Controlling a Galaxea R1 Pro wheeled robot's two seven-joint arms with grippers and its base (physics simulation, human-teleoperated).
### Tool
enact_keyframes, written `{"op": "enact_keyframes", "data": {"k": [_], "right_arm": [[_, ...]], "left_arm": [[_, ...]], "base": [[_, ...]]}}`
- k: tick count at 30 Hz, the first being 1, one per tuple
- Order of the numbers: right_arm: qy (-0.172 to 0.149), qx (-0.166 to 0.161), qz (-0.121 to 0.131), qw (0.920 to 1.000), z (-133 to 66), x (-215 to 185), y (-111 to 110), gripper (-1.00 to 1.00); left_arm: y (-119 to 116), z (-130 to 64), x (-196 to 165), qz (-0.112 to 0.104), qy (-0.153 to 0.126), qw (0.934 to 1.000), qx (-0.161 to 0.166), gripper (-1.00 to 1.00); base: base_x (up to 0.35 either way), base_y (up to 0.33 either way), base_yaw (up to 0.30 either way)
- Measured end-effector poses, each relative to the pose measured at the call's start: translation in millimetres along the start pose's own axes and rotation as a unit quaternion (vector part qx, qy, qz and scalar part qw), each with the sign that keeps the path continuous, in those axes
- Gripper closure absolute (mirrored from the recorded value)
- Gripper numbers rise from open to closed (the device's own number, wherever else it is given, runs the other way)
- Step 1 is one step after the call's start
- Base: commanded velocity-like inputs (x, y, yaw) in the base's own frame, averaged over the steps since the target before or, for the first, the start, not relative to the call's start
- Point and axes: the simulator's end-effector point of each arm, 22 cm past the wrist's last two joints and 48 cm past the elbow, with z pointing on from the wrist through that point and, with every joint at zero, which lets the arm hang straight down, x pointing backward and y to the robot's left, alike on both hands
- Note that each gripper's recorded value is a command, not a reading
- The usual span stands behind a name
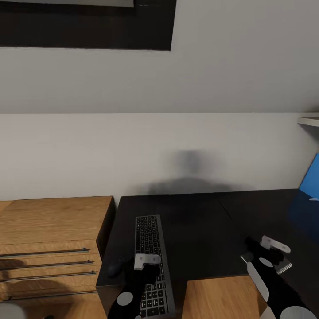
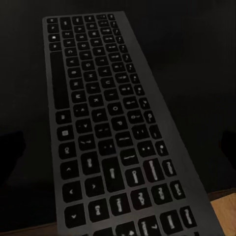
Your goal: In the bedroom, organize the workspace by keeping the computer under the desk, ensuring the monitor is on the desk, placing the keyboard on the desk next to the monitor, placing the mouse on the desk next to the keyboard, moving the folder from the swivel chair onto the desk next to the mouse, stacking the notebook on top of the folder with the pen on top of the notebook, and positioning the swivel chair next to the desk.
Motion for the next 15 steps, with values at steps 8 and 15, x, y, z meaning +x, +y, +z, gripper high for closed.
{"op": "enact_keyframes", "data": {"k": [8,15], "right_arm": [[-0.021,0.013,-0.039,0.9989,18.9,-11,5,-1.0],[0.013,0.0,-0.052,0.9986,31.5,2,14,-1.0]], "left_arm": [[-8,-1.9,2,0.005,0.001,1.0,0.008,-1.0],[-10,-2.7,1,0.005,0.0,0.9999,0.011,-1.0]], "base": [[0.0,0.0,0.0],[0.0,0.0,0.0]]}}
